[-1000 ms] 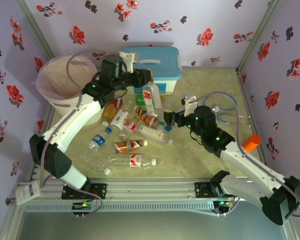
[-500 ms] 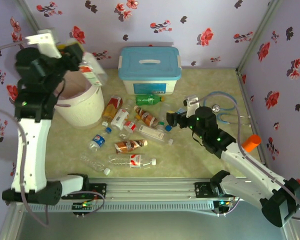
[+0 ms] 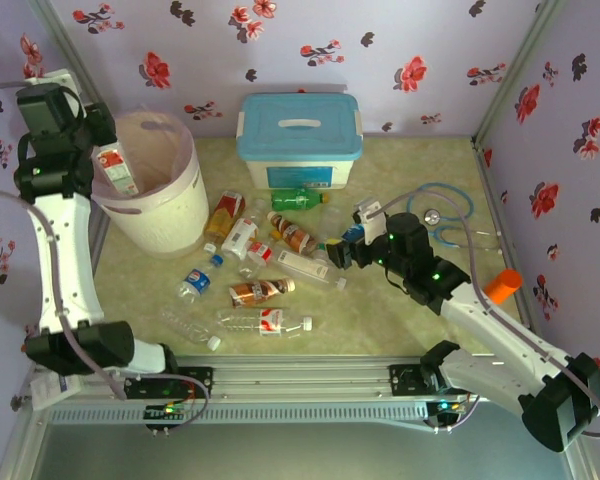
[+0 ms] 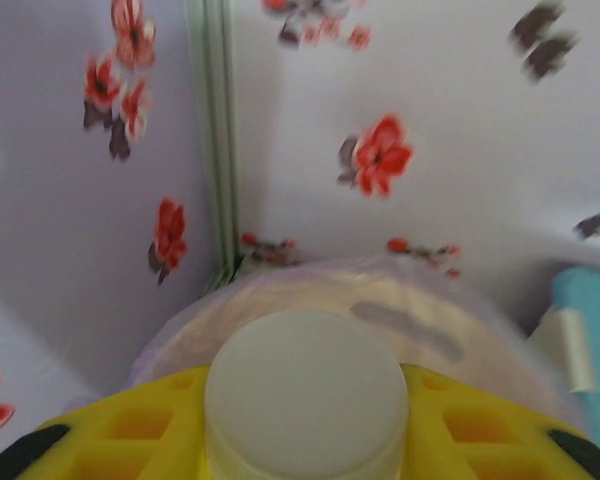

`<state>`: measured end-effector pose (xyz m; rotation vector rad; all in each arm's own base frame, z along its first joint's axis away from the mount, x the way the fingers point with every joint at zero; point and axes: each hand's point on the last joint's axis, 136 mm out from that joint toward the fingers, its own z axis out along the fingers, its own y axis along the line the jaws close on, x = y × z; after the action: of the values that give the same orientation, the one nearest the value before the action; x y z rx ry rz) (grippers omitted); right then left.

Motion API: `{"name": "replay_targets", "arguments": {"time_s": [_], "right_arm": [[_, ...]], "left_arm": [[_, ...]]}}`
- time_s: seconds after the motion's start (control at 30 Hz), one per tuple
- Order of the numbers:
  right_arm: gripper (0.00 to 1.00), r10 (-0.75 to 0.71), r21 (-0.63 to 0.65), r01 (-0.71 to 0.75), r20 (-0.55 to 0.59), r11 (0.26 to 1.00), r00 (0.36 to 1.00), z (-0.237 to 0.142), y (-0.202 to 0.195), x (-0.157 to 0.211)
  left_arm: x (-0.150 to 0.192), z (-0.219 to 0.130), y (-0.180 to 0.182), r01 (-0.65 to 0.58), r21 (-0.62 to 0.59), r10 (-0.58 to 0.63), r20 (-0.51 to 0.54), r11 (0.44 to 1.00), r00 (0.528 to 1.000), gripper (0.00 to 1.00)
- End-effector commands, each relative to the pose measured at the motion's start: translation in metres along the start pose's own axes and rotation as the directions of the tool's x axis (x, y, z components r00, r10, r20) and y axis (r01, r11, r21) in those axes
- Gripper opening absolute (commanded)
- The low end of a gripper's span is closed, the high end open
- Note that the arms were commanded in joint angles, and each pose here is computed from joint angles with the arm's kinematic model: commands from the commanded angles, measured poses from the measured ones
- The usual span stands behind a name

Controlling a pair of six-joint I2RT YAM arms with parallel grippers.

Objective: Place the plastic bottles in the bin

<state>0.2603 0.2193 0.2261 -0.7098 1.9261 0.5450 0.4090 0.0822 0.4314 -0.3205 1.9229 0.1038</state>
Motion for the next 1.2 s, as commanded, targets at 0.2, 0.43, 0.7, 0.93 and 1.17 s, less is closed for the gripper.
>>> {"name": "replay_targets", "arguments": {"time_s": [0.2, 0.43, 0.7, 0.93, 1.17], "right_arm": [[0.94, -0.261, -0.235, 0.232, -0.102, 0.944, 0.96, -0.002, 0.056, 0.025], [0.93, -0.392, -0.338, 0.312, -0.199, 0.888, 0.898, 0.004, 0.079, 0.053], [0.96, -0.567, -0.524, 0.421, -0.151, 0.74, 0.81, 0.013, 0.128, 0.088], [0.96, -0.655, -0.636, 0.427, -0.165, 0.642, 0.738, 0.025, 0.156, 0.119], [0.96, -0.691, -0.686, 0.41, -0.188, 0.601, 0.698, 0.038, 0.173, 0.142]], "left_arm": [[0.048, 0.035, -0.002, -0.059, 0.042, 0.065, -0.14, 0.997, 0.988, 0.01], [0.094, 0.066, -0.002, -0.077, 0.059, 0.09, -0.259, 0.995, 0.962, 0.03], [0.127, 0.098, -0.004, -0.052, 0.075, 0.074, -0.338, 0.996, 0.938, 0.09], [0.149, 0.113, -0.006, -0.023, 0.077, 0.051, -0.383, 0.997, 0.922, 0.18], [0.174, 0.127, -0.006, 0.012, 0.072, 0.021, -0.434, 0.997, 0.901, 0.32]]}}
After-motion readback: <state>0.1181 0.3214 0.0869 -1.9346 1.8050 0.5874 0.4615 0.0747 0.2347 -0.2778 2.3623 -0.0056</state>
